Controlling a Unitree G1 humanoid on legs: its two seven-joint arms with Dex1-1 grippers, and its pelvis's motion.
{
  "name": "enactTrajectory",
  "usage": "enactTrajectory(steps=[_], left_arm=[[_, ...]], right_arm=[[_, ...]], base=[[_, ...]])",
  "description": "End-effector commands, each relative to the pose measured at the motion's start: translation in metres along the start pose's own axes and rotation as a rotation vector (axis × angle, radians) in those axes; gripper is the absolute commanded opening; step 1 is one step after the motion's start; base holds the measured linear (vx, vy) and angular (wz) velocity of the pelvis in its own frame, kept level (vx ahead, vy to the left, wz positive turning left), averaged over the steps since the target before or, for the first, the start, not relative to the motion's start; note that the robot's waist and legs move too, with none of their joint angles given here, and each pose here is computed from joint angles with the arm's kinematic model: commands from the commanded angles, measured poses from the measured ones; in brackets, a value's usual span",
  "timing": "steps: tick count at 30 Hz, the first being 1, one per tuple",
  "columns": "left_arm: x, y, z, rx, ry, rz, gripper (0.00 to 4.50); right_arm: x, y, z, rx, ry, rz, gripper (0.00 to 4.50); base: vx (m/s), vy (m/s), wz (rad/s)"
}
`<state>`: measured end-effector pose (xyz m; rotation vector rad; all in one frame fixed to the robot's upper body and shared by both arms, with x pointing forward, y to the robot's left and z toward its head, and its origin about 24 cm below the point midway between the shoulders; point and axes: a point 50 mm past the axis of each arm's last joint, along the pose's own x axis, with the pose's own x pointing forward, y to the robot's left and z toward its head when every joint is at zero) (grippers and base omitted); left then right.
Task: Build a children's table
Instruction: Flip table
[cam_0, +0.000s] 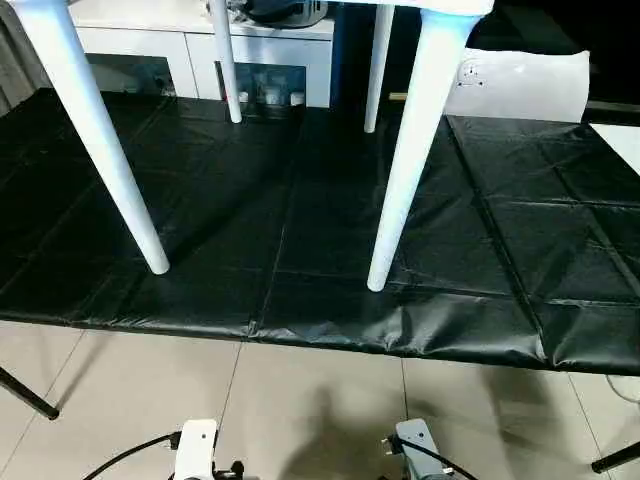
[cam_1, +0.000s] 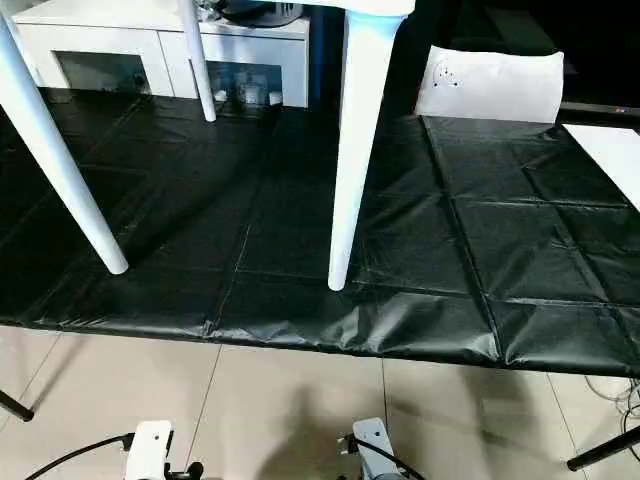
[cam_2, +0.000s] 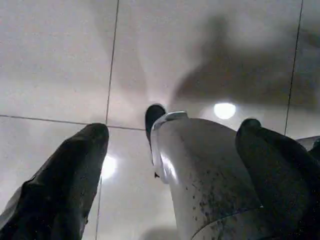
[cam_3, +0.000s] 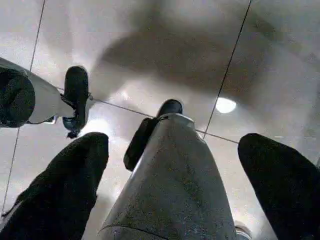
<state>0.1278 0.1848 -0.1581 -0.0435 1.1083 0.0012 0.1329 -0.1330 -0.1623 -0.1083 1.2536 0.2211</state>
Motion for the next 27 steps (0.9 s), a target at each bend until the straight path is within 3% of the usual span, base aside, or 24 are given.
enactTrajectory(steps=[1, 27], left_arm=[[0.0003, -0.0188, -0.0154, -0.012, 0.06, -0.049, 4.46], [0.0003, -0.0188, -0.0154, -0.012, 0.06, -0.049, 4.46]], right_arm=[[-0.0002, -0.002, -0.0153, 0.0, 0.059, -0.012, 4.5], [-0.0002, -0.002, -0.0153, 0.0, 0.059, -0.012, 4.5]], base=[[0.0, 0.0, 0.0], [0.0, 0.0, 0.0]])
